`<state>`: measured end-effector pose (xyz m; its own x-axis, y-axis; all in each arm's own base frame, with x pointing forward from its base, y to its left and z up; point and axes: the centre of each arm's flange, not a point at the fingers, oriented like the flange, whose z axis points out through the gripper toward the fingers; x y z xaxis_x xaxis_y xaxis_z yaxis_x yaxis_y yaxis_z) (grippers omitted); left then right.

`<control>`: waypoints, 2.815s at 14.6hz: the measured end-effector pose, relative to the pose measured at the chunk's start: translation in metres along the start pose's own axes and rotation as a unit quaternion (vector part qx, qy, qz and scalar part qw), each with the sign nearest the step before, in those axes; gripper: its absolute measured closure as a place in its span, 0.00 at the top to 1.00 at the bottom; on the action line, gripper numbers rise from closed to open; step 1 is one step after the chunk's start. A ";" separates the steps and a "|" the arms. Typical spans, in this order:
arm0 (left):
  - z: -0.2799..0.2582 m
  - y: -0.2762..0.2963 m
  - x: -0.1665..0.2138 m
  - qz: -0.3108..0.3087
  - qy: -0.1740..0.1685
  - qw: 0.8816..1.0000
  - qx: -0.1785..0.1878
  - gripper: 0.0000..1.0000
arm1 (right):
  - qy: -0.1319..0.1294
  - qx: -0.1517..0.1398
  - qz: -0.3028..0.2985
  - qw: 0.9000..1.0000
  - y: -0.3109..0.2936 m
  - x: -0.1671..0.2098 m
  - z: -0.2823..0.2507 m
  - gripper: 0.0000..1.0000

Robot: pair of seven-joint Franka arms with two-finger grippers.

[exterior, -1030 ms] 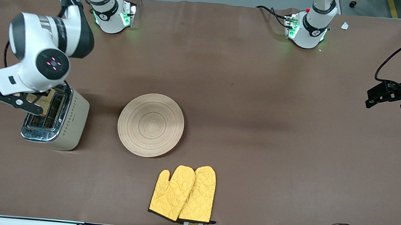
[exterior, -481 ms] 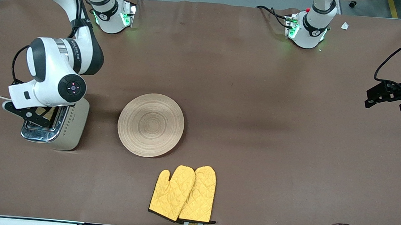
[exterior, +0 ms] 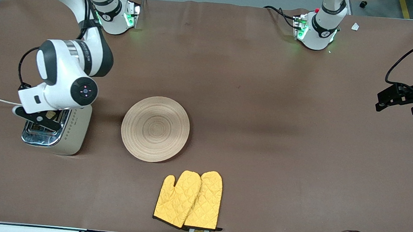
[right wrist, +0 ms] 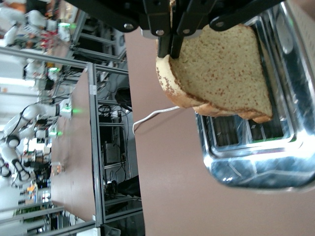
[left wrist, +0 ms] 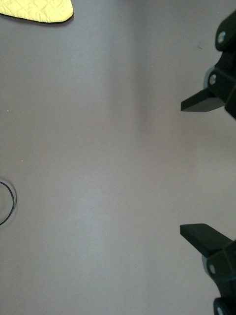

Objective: Move plate and put bread in toaster
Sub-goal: 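Lower the bread into the toaster slot with the right gripper, then open the right gripper to release the bread in the slot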

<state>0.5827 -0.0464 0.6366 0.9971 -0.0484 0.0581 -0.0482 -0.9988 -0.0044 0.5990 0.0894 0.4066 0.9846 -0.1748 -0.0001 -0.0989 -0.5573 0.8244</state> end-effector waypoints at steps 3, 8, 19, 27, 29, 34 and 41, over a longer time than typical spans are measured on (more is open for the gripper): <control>-0.001 0.001 0.002 0.001 0.009 1.000 0.000 1.00 | -0.004 -0.006 -0.027 1.000 -0.002 -0.004 -0.003 0.03; -0.001 0.005 0.005 0.004 0.022 1.000 -0.001 1.00 | -0.008 -0.009 -0.055 0.998 -0.005 -0.004 0.000 0.03; 0.006 0.005 0.006 0.004 0.022 1.000 -0.001 1.00 | -0.008 -0.013 -0.066 0.998 -0.019 0.021 0.020 0.03; 0.006 0.004 0.006 0.003 0.022 1.000 -0.001 1.00 | -0.027 -0.023 -0.072 0.997 -0.035 0.032 0.048 0.28; 0.006 0.004 0.006 0.003 0.022 1.000 -0.001 1.00 | -0.029 -0.021 -0.067 0.997 -0.030 0.036 0.050 0.50; 0.006 0.004 0.006 0.003 0.022 1.000 -0.001 1.00 | -0.026 -0.006 -0.053 0.998 -0.021 0.042 0.041 0.99; 0.006 0.004 0.006 0.003 0.022 1.000 -0.001 1.00 | -0.051 0.074 -0.016 0.996 0.009 0.048 0.019 1.00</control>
<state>0.5893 -0.0503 0.6307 0.9934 -0.0543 0.1015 -0.0543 -0.9985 -0.0027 0.6423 0.0605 0.4029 0.9686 -0.2324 -0.0886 -0.0953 -0.6757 0.7310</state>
